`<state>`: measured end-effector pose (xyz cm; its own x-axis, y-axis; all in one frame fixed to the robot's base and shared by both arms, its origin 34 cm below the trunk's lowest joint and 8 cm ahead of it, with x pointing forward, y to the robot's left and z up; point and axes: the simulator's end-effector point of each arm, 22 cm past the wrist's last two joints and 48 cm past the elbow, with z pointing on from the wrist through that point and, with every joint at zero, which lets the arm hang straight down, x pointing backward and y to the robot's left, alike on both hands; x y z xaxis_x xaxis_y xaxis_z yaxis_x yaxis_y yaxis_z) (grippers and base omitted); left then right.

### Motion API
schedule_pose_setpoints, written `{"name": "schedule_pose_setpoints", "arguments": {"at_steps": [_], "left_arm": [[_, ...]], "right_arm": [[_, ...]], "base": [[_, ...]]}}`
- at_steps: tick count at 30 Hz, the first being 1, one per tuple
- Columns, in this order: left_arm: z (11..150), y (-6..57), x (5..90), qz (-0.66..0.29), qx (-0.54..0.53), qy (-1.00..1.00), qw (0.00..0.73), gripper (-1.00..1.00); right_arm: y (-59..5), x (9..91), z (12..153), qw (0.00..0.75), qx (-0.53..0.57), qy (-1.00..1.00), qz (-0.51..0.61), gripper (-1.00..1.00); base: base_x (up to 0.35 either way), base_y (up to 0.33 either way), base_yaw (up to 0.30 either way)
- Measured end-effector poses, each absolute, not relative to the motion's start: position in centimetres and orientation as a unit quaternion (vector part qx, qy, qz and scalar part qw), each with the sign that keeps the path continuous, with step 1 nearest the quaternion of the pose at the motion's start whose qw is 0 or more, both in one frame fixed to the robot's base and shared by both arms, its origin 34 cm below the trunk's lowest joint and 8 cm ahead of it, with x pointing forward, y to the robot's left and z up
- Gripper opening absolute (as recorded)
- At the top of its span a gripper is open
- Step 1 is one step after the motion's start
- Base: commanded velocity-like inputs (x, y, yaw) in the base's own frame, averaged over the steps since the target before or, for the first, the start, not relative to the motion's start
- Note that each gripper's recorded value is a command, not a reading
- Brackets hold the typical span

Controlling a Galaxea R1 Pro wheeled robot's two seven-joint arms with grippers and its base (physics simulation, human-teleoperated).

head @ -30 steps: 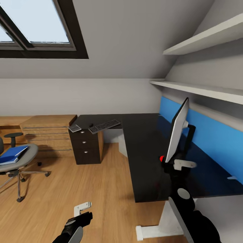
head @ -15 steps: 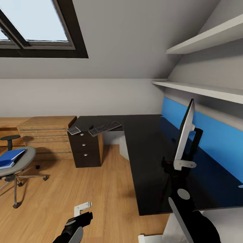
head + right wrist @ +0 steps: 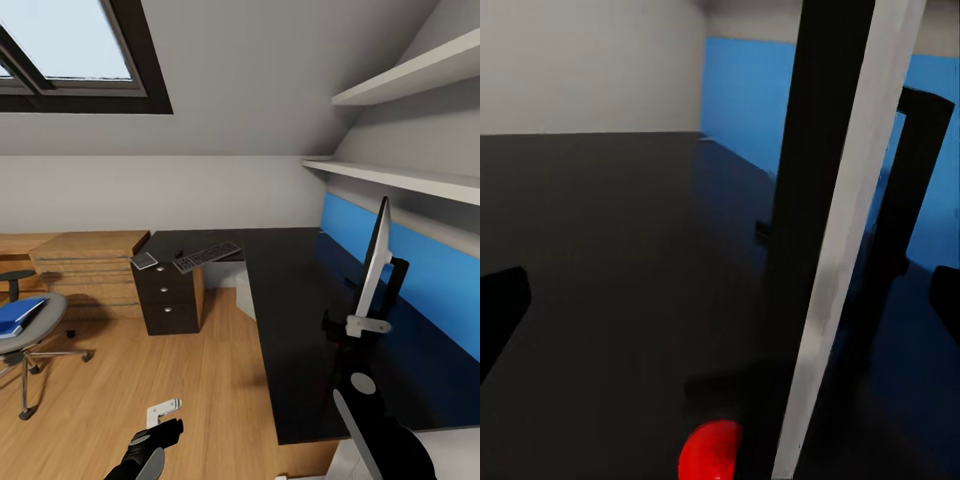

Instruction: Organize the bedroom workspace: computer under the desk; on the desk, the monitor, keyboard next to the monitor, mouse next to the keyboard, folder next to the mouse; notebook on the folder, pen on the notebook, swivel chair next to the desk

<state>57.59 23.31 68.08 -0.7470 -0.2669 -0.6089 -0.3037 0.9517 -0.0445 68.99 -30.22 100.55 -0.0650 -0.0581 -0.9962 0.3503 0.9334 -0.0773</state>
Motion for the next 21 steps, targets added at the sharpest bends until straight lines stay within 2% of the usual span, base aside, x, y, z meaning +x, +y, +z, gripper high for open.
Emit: {"name": "schedule_pose_setpoints", "arguments": {"at_steps": [5, 14, 21], "left_arm": [[68.1, 23.3, 57.6, 0.029, -0.153, 0.934, 0.321, 1.00], [68.0, 23.3, 57.6, 0.029, -0.153, 0.934, 0.321, 1.00], [68.1, 23.3, 57.6, 0.029, -0.153, 0.934, 0.322, 1.00]], "right_arm": [[-30.8, 68.8, 100.4, 0.673, 0.112, 0.713, -0.161, 1.00], [-31.3, 68.7, 100.3, 0.671, 0.118, 0.713, -0.167, 1.00], [-32.8, 68.6, 99.5, 0.661, 0.129, 0.718, -0.177, 1.00]], "base": [[0.127, 0.000, 0.000], [0.016, 0.000, 0.000], [0.173, 0.000, 0.000]]}}
